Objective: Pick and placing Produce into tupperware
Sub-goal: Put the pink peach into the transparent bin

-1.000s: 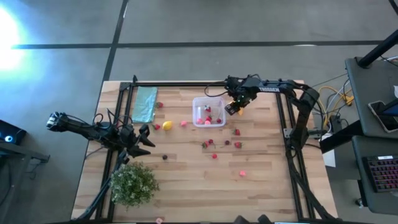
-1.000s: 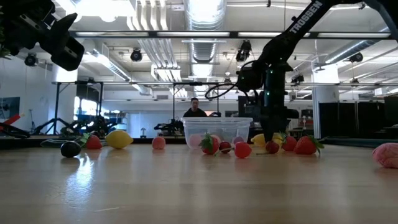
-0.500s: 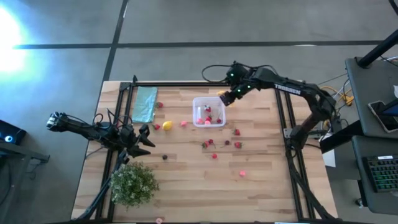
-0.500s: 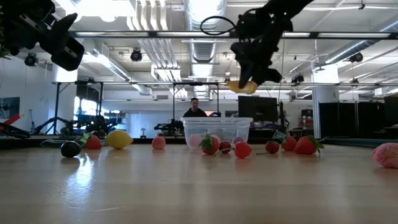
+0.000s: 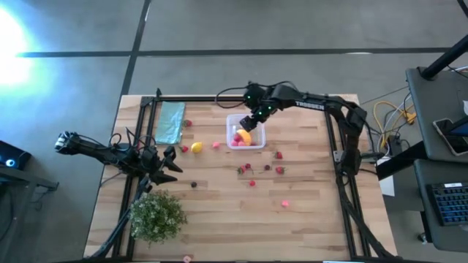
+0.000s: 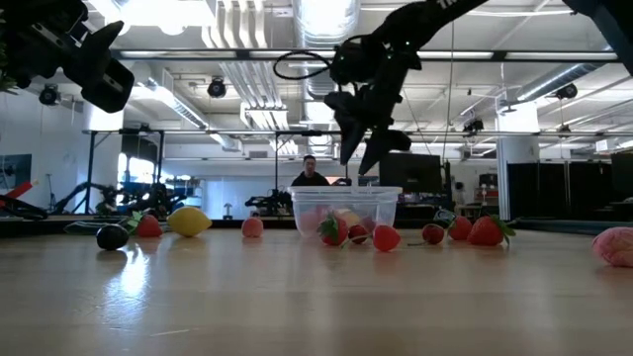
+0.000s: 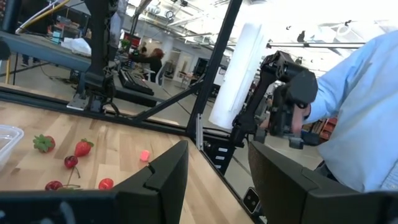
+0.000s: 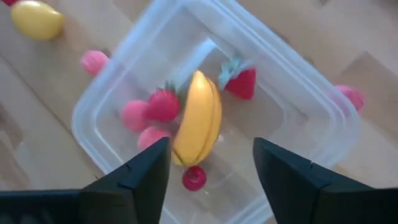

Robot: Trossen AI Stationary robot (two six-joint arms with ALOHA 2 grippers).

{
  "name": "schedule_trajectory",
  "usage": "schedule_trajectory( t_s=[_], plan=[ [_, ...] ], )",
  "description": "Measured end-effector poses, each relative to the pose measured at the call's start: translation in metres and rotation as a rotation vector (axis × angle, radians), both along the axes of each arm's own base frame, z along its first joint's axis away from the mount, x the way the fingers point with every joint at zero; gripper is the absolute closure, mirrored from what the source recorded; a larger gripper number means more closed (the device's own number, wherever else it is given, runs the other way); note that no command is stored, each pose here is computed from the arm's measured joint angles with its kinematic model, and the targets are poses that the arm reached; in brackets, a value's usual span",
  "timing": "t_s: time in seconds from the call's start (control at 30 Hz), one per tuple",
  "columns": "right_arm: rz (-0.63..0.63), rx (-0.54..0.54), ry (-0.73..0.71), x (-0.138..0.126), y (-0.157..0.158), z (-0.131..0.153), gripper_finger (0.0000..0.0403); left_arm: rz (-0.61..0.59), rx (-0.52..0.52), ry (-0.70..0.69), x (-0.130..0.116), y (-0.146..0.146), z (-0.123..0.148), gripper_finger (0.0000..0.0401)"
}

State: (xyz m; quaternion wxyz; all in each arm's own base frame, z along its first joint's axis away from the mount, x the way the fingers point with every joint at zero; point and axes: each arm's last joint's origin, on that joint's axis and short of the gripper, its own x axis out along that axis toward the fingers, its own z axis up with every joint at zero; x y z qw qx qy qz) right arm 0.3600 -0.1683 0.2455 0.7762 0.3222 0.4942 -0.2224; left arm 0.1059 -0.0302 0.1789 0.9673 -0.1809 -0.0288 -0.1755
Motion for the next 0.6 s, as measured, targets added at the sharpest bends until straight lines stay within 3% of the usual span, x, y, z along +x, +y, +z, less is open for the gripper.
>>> schedule_trajectory(
  t_s=[0.1,0.23,0.4,0.47,0.6],
  plan=[
    [-0.037,-0.042,-0.018,-0.004,-0.008,0.014,0.0152,-0.001,0.0,0.0,0.0,0.0,0.0,0.0246],
    [-0.169,-0.021,0.034,-0.03,-0.042,0.029,0.0139,-0.003,0.001,0.0,0.0,0.0,0.0,0.0246],
    [-0.428,0.145,0.089,-0.071,-0.081,0.019,0.0144,-0.003,0.0,0.0,0.0,0.0,0.0,0.0246],
    [-0.475,0.221,0.066,-0.081,-0.09,0.013,0.0146,-0.003,0.001,0.0,0.0,0.0,0.0,0.0246],
    [-0.558,0.27,0.043,-0.088,-0.097,-0.001,0.0147,-0.003,0.001,-0.001,0.0,0.0,0.0,0.0246]
  ],
)
